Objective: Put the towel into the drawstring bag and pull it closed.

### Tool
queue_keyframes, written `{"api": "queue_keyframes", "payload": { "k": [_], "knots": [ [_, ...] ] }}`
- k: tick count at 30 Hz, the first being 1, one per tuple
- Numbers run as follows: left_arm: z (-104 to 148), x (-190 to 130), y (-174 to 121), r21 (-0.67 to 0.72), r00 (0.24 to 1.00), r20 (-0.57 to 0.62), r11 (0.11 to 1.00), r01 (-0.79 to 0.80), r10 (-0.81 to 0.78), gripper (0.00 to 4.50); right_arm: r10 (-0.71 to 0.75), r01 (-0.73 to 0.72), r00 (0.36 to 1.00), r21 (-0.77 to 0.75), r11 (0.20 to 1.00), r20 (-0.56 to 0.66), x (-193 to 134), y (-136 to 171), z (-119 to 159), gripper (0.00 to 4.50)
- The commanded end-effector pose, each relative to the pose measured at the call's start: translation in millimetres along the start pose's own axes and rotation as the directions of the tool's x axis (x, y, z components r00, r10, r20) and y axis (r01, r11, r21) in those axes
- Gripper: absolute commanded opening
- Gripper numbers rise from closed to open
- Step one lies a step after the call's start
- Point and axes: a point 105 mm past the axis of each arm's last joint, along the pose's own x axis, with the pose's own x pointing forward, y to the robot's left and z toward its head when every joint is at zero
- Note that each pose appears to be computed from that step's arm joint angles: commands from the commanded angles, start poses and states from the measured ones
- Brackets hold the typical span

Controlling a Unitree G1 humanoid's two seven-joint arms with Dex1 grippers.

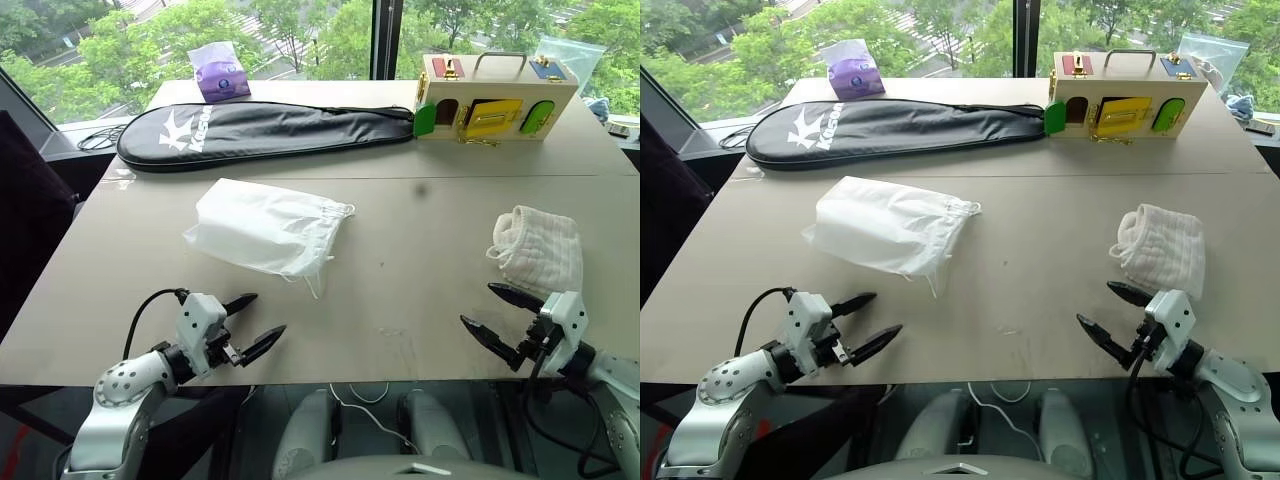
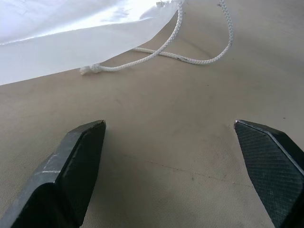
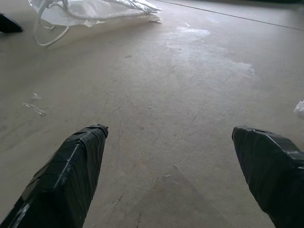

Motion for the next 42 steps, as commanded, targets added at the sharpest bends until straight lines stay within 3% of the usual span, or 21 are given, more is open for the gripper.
{"api": "queue_keyframes", "payload": {
  "k": [1,20,25,29,36,42],
  "knots": [
    [-6.3,-2.9,4.7,-0.012,0.999,-0.021,0.999,-0.040,0.040,4.48,-0.006,0.007,1.000,-0.045,0.999,0.020,-3.6,-4.6,10.9,4.50],
    [1.7,-0.8,-3.5,-0.028,0.999,0.029,0.999,0.039,-0.038,4.48,0.037,-0.035,0.999,-0.063,0.997,0.025,4.6,-1.2,18.1,4.50],
    [27.3,3.9,-13.9,-0.008,0.985,0.078,0.987,0.158,-0.157,4.48,0.082,-0.079,0.996,-0.082,0.993,0.029,8.2,5.0,22.2,4.50],
    [68.3,29.7,-29.2,0.066,0.967,0.140,0.976,0.206,-0.214,4.48,0.095,-0.088,0.992,-0.093,0.992,0.079,16.5,7.3,38.9,4.50],
    [117.9,88.1,-52.3,0.124,0.975,0.221,0.992,0.003,-0.031,4.48,0.114,-0.099,0.983,-0.110,0.989,0.142,27.8,13.8,65.2,4.50],
    [131.2,130.2,-39.6,0.217,0.932,0.215,0.916,-0.337,0.292,4.48,0.114,-0.096,0.980,-0.117,0.989,0.160,31.6,17.0,75.5,4.50]
  ]
}}
